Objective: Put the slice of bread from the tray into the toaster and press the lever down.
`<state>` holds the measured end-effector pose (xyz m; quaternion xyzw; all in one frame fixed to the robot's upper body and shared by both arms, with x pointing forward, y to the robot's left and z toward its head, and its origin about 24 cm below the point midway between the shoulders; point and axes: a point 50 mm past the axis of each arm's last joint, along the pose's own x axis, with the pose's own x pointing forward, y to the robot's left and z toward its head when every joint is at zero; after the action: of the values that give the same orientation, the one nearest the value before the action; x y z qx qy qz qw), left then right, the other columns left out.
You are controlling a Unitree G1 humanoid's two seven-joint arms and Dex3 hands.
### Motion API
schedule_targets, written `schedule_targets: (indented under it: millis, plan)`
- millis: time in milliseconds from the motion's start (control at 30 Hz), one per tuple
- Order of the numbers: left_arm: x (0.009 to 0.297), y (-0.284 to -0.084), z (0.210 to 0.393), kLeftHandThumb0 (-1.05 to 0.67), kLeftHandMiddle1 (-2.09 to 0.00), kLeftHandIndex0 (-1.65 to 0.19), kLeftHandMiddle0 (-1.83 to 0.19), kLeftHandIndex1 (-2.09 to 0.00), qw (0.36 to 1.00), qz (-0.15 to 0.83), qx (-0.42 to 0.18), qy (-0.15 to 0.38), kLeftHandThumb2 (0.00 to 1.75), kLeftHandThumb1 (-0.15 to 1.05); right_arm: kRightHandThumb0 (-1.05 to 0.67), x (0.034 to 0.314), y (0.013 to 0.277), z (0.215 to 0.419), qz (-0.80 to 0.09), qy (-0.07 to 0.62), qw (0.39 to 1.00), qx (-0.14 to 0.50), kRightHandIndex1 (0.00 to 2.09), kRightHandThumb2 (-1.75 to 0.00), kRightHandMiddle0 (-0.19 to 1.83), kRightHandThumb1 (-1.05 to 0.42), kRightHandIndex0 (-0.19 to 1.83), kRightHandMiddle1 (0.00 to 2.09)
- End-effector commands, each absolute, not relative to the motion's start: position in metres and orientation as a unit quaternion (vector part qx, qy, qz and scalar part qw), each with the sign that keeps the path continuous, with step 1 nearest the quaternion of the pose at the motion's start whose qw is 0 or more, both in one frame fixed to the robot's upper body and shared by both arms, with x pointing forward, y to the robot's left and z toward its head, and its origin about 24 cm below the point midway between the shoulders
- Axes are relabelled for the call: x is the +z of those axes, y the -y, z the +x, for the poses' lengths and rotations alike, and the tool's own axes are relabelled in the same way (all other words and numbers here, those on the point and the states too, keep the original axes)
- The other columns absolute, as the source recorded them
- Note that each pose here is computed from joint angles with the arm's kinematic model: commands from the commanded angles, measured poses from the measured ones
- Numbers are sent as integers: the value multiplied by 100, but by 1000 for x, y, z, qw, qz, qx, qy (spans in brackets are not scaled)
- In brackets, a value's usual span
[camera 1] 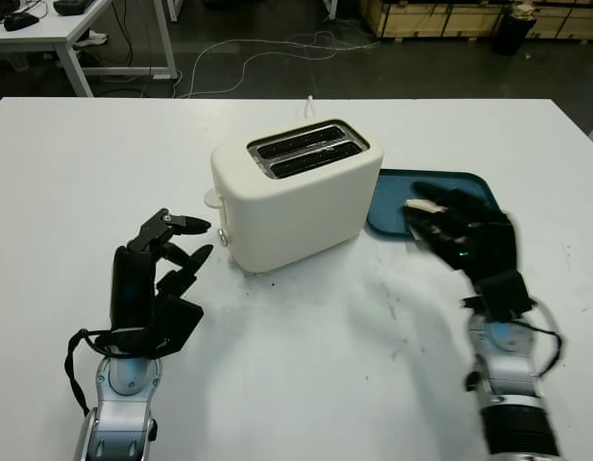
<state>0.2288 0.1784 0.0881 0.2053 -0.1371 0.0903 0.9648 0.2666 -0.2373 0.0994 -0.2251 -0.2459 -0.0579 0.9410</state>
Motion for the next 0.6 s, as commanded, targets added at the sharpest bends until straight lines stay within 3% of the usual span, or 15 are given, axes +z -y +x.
schedule_targets:
  millis: [0, 200, 433, 567]
  plan:
    - [90, -178, 229, -27, -162, -60, -61, -97, 963, 207, 89, 146, 16, 92, -41, 116, 248, 262, -281, 294, 912, -63, 0, 0, 86, -79, 98, 0]
    - [91, -178, 229, -26, -162, -60, -62, -97, 964, 202, 86, 151, 16, 92, -49, 133, 272, 252, -455, 289, 841, -50, 0, 0, 73, -78, 74, 0]
    - [91, -179, 229, -28, -163, -59, -62, -98, 964, 205, 88, 148, 16, 92, -55, 123, 278, 259, -598, 243, 763, -38, 0, 0, 58, -74, 57, 0]
    - [91, -179, 229, -27, -163, -59, -61, -98, 963, 206, 87, 150, 16, 92, -54, 113, 279, 266, -633, 220, 741, -32, 1, 0, 55, -71, 54, 0]
